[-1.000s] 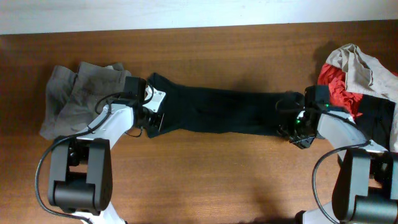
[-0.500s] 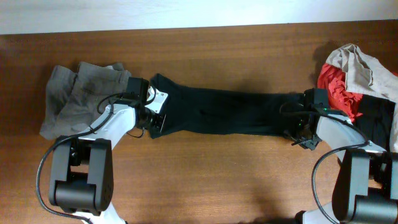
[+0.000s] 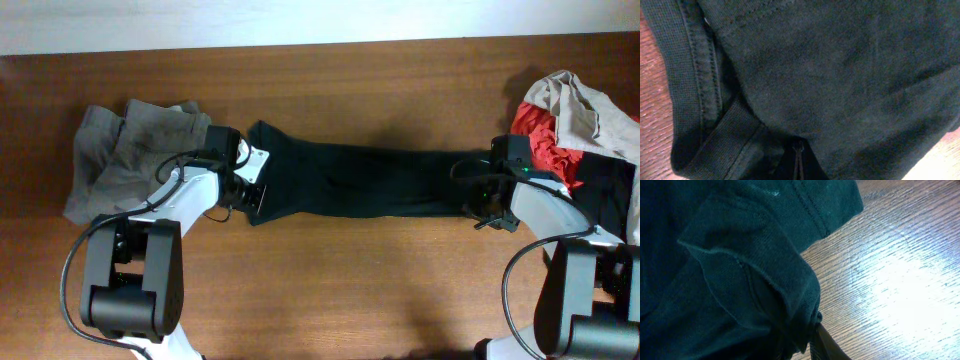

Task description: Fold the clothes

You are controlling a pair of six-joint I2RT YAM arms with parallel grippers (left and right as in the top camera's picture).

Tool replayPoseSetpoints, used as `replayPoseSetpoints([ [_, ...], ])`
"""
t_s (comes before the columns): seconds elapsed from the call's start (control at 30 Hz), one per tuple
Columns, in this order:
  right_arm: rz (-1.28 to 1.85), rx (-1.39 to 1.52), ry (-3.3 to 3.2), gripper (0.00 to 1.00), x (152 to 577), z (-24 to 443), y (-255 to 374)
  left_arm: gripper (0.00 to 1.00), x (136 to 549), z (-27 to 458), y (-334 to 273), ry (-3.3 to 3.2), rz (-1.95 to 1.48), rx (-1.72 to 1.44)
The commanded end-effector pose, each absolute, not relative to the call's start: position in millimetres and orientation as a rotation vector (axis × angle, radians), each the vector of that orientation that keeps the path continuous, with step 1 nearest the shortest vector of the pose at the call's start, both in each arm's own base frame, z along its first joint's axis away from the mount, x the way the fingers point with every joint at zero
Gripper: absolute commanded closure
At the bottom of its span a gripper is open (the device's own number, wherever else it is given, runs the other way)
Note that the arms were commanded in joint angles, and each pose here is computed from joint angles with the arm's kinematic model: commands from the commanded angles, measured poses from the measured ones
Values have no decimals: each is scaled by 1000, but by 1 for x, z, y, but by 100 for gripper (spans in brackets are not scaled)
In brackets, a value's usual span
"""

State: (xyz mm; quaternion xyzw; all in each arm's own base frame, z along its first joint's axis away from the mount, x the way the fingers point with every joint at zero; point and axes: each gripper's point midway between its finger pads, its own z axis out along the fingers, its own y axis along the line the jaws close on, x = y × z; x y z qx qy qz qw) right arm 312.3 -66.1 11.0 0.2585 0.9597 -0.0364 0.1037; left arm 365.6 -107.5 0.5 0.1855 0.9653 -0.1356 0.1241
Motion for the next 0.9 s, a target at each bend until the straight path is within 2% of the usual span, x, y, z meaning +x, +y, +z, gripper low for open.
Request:
replayPoseSetpoints([
  [0.0, -138, 703, 2820, 80, 321, 17, -65, 100, 359, -12, -105, 2858, -386, 527],
  [0.1, -188, 701, 2823, 80, 318, 17, -69, 100, 358, -21, -102, 2880, -369, 522],
  [0.27, -497, 777, 2806, 80, 297, 24, -102, 100, 353, -42, -91, 2958, -295, 437],
  [0.4, -656, 798, 2737, 79, 298, 35, -121, 100, 352, -47, -91, 2969, -295, 437],
  [0.5, -696, 772, 2678, 76, 313, 49, -129, 100, 353, -46, -91, 2967, -294, 416],
  [0.67, -598, 514, 2672, 72, 353, 69, -122, 100, 355, -46, -87, 2967, -290, 391],
  [0.87, -689, 535, 2612, 63, 359, 83, -140, 100, 357, -46, -82, 2970, -290, 353],
])
